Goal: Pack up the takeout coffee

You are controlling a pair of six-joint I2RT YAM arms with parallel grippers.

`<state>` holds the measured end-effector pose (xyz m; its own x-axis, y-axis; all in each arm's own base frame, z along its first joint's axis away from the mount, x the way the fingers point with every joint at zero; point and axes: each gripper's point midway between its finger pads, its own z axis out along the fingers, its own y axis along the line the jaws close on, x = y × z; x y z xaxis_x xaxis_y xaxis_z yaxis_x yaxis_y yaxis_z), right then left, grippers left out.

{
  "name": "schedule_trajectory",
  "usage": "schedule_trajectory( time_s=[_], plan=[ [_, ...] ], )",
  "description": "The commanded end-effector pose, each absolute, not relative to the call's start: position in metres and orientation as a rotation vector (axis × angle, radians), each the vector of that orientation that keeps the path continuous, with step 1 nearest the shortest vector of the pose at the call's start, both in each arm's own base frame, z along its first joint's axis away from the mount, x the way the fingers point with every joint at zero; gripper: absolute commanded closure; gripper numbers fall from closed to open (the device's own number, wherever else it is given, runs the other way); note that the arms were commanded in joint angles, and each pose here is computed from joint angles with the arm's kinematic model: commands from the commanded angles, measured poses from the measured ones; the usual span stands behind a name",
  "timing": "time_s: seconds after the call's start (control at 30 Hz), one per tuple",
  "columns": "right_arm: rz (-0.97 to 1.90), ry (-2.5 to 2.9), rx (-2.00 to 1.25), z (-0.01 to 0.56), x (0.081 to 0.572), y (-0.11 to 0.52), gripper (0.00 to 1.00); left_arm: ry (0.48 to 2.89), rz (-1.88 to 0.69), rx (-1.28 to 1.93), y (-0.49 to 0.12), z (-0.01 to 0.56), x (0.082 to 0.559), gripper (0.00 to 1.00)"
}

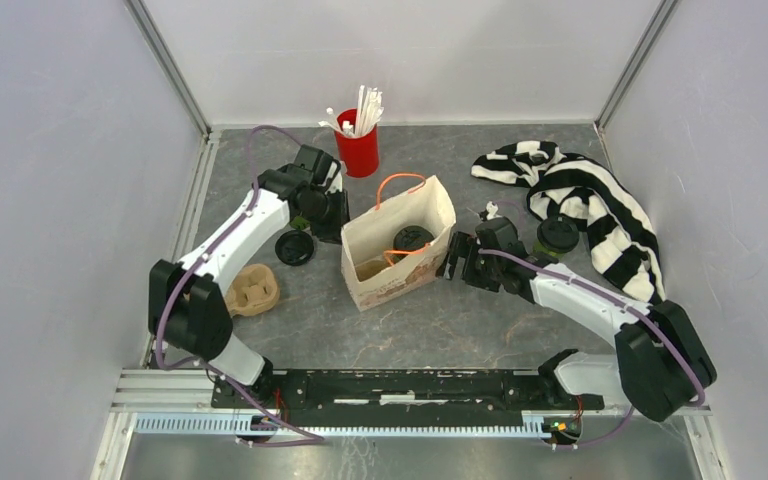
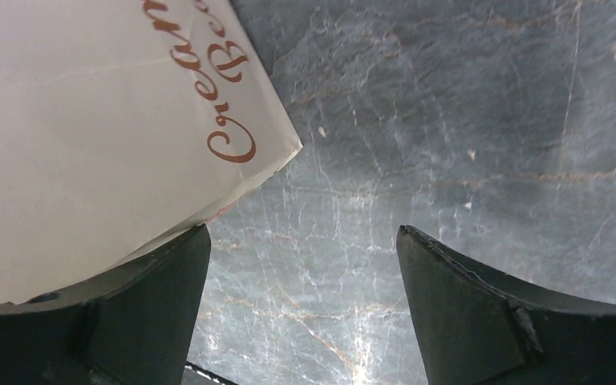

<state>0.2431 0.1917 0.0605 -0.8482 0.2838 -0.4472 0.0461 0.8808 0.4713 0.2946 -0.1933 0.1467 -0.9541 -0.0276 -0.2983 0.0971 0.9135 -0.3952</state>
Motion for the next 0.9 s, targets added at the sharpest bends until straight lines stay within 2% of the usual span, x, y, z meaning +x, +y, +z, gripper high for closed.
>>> schedule_trajectory(
  time_s=[0.0,0.23,0.6,0.77,0.87],
  plan=[
    [0.645,2.474,0.168,0.078,0.272,0.196,0.07,2.695,-0.698,0.019,-0.204,0.168,0.282,0.73],
    [0.556,2.49,0.068,0.087,0.316,0.188,0.07,2.698,-0.756,-0.033,-0.226,0.165,0.239,0.73],
    [0.663,2.508,-0.266,0.113,0.367,0.234,0.02,2.605,-0.96,-0.239,-0.242,0.174,0.197,0.74],
    [0.275,2.617,-0.438,0.107,0.367,0.185,0.02,2.632,-0.928,-0.285,-0.228,0.169,0.18,0.72],
    [0.133,2.639,-0.46,0.1,0.344,0.155,0.02,2.642,-0.867,-0.309,-0.214,0.161,0.172,0.62]
  ],
)
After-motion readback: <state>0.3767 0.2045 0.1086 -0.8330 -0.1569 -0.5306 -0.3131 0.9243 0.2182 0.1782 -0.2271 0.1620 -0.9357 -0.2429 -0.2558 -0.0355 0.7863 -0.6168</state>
